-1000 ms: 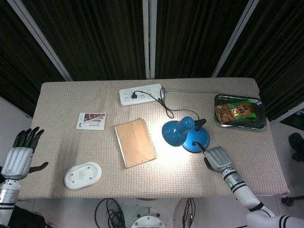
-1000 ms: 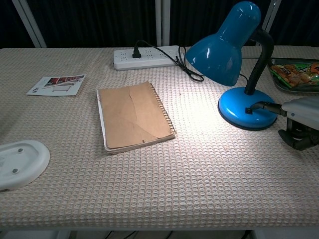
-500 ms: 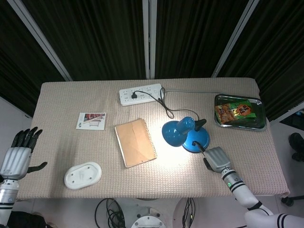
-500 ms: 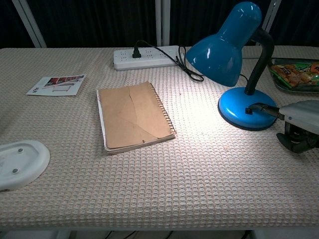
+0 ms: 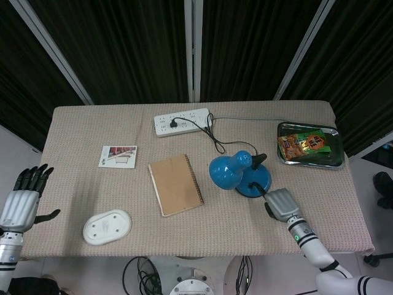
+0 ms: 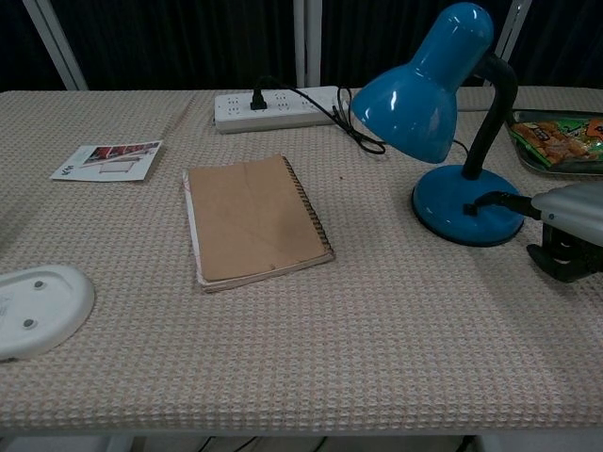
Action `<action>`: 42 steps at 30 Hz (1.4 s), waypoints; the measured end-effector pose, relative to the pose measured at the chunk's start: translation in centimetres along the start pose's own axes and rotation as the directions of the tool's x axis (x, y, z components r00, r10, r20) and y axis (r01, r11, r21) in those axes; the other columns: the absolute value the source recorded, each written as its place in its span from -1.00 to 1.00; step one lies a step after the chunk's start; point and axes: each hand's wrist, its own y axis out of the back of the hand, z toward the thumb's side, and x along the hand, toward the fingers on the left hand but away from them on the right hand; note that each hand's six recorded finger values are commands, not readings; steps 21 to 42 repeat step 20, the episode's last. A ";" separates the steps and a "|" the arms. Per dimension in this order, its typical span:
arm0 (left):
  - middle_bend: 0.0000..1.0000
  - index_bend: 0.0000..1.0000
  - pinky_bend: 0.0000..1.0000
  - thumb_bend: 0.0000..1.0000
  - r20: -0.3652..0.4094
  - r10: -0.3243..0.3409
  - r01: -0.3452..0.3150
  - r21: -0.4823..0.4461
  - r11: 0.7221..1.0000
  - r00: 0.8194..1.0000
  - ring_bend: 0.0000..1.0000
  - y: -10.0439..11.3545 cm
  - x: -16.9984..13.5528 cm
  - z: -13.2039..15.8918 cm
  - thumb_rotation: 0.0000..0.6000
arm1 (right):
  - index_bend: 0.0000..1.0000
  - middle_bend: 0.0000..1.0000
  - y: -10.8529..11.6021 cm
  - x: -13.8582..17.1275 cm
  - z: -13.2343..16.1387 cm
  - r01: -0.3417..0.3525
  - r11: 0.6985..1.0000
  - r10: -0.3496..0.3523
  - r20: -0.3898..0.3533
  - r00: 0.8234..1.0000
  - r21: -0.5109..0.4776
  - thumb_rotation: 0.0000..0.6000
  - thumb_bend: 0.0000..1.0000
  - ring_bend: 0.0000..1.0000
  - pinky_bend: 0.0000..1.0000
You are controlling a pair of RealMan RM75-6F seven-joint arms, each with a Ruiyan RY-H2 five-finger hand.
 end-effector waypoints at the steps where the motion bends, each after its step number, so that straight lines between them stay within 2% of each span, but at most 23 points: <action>1: -1.00 -1.00 -1.00 -1.00 0.001 0.001 -0.001 0.000 1.000 1.000 -1.00 0.0 0.0 0.0 1.00 | -1.00 1.00 0.5 0.2 -0.1 0.023 1.000 -0.023 0.002 1.000 0.002 1.00 0.22 0.99 0.97; 4: -1.00 -1.00 -1.00 -1.00 0.005 0.005 -0.005 -0.001 1.000 1.000 -1.00 0.2 0.0 0.1 1.00 | -1.00 1.00 2.2 1.6 -0.8 0.111 0.994 -0.111 0.011 0.994 0.006 1.00 0.19 0.96 0.92; 6: -1.00 -1.00 -1.00 -1.00 0.006 0.006 -0.006 -0.002 1.000 1.000 -1.00 0.2 0.0 0.2 1.00 | -1.00 0.94 3.3 3.0 -1.8 0.173 0.985 -0.174 0.027 0.984 0.009 1.00 0.07 0.84 0.82; 7: -1.00 -1.00 -1.00 -1.00 0.007 0.006 -0.006 -0.002 1.000 1.000 -1.00 0.2 0.0 0.2 1.00 | -1.00 0.76 3.7 3.8 -2.2 0.200 0.980 -0.200 0.037 0.979 0.009 1.00 -0.09 0.65 0.69; 8: -1.00 -1.00 -1.00 -1.00 0.007 0.005 -0.005 -0.002 1.000 1.000 -1.00 0.2 0.0 0.3 1.00 | -1.00 0.39 4.1 4.5 -2.7 0.227 0.974 -0.227 0.048 0.973 0.007 1.00 -0.33 0.29 0.44; 9: -1.00 -1.00 -1.00 -1.00 0.008 0.004 -0.004 -0.002 1.000 1.000 -1.00 0.2 0.0 0.3 1.00 | -1.00 0.09 4.6 5.6 -3.4 0.266 0.964 -0.265 0.066 0.962 0.000 1.00 -0.47 0.01 0.29; 10: -1.00 -1.00 -1.00 -1.00 0.009 0.001 -0.001 -0.002 1.000 1.000 -1.00 0.2 0.0 0.3 1.00 | -1.00 -0.35 5.0 6.4 -4.0 0.296 0.955 -0.294 0.082 0.952 -0.008 1.00 -0.66 -0.42 0.07; 11: -1.00 -1.00 -1.00 -1.00 0.010 0.000 0.000 0.000 1.000 1.000 -1.00 0.2 0.1 0.4 1.00 | -1.00 -0.71 5.3 7.3 -4.6 0.326 0.945 -0.323 0.101 0.941 -0.016 1.00 -0.79 -0.77 -0.13; 12: -1.00 -1.00 -1.00 -1.00 0.011 -0.002 0.002 0.001 1.000 1.000 -1.00 0.2 0.1 0.4 1.00 | -1.00 -0.89 5.6 8.6 -5.7 0.364 0.931 -0.358 0.133 0.924 -0.026 1.00 -0.86 -0.93 -0.31; 13: -1.00 -1.00 -1.00 -1.00 0.013 -0.003 0.003 0.003 1.000 1.000 -1.00 0.2 0.1 0.5 1.00 | -1.00 -0.97 5.7 9.7 -6.5 0.390 0.921 -0.380 0.161 0.911 -0.030 1.00 -0.91 -0.99 -0.49; 14: -1.00 -1.00 -1.00 -1.00 0.013 -0.004 0.004 0.005 1.000 1.000 -1.00 0.2 0.1 0.5 1.00 | -1.00 -1.00 5.7 10.8 -7.4 0.411 0.911 -0.398 0.191 0.897 -0.032 1.00 -0.93 -1.00 -0.67; 16: -1.00 -1.00 -1.00 -1.00 0.013 -0.003 0.003 0.005 1.000 1.000 -1.00 0.2 0.2 0.5 1.00 | -1.00 -1.00 5.5 13.4 -9.8 0.443 0.896 -0.419 0.273 0.866 -0.031 1.00 -0.93 -1.00 -0.86; 20: -1.00 -1.00 -1.00 -1.00 0.012 -0.001 0.000 0.005 1.000 1.000 -1.00 0.2 0.2 0.4 1.00 | -1.00 -1.00 5.1 14.9 -12.3 0.446 0.895 -0.411 0.368 0.834 -0.011 1.00 -0.92 -1.00 -1.00; 42: -1.00 -1.00 -1.00 -1.00 0.012 -0.001 0.000 0.005 1.000 1.000 -1.00 0.2 0.2 0.4 1.00 | -1.00 -1.00 5.1 14.9 -12.3 0.446 0.895 -0.411 0.368 0.834 -0.011 1.00 -0.92 -1.00 -1.00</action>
